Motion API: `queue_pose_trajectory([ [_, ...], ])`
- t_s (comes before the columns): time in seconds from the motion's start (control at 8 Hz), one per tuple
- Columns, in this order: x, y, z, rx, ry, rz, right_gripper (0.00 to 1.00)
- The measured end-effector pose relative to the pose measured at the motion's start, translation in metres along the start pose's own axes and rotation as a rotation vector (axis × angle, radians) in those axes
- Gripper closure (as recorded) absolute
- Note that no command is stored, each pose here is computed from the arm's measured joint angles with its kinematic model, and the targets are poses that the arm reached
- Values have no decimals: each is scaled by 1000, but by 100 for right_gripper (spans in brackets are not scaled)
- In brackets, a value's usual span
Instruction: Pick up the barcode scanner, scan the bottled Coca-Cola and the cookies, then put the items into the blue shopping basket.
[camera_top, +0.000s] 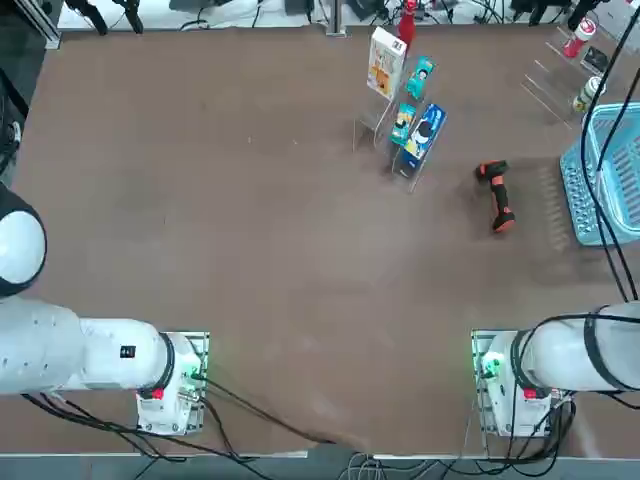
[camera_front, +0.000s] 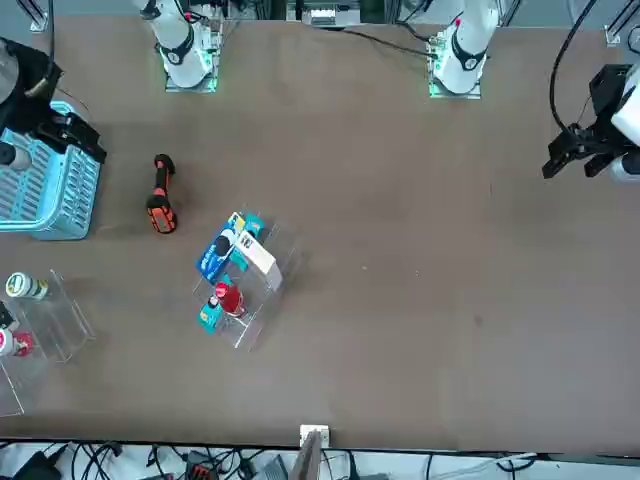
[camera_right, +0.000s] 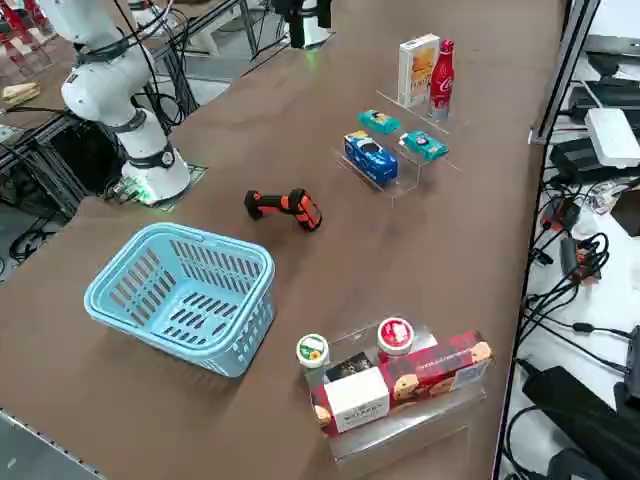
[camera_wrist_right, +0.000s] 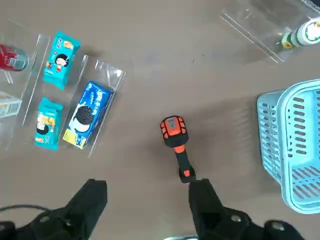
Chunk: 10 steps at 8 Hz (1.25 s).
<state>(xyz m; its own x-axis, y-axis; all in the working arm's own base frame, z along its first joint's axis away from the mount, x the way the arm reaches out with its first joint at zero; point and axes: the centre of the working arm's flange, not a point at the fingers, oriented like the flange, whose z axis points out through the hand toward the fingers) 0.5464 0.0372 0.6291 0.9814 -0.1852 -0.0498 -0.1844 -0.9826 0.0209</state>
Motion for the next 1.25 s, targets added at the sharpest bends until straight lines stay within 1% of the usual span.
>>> queue_pose_trajectory([
  [0.25,-2,-6,0,2,-1,-13,0],
  [0.38,-3,-16,1,3,-2,-37,0],
  [0.5,-1,-35,5,4,0,-76,0],
  [0.75,20,-93,14,13,20,-160,0],
  [1.0,48,-154,27,36,68,-234,0],
  [1.12,55,-184,36,47,91,-269,0],
  [1.25,57,-204,44,48,94,-296,0],
])
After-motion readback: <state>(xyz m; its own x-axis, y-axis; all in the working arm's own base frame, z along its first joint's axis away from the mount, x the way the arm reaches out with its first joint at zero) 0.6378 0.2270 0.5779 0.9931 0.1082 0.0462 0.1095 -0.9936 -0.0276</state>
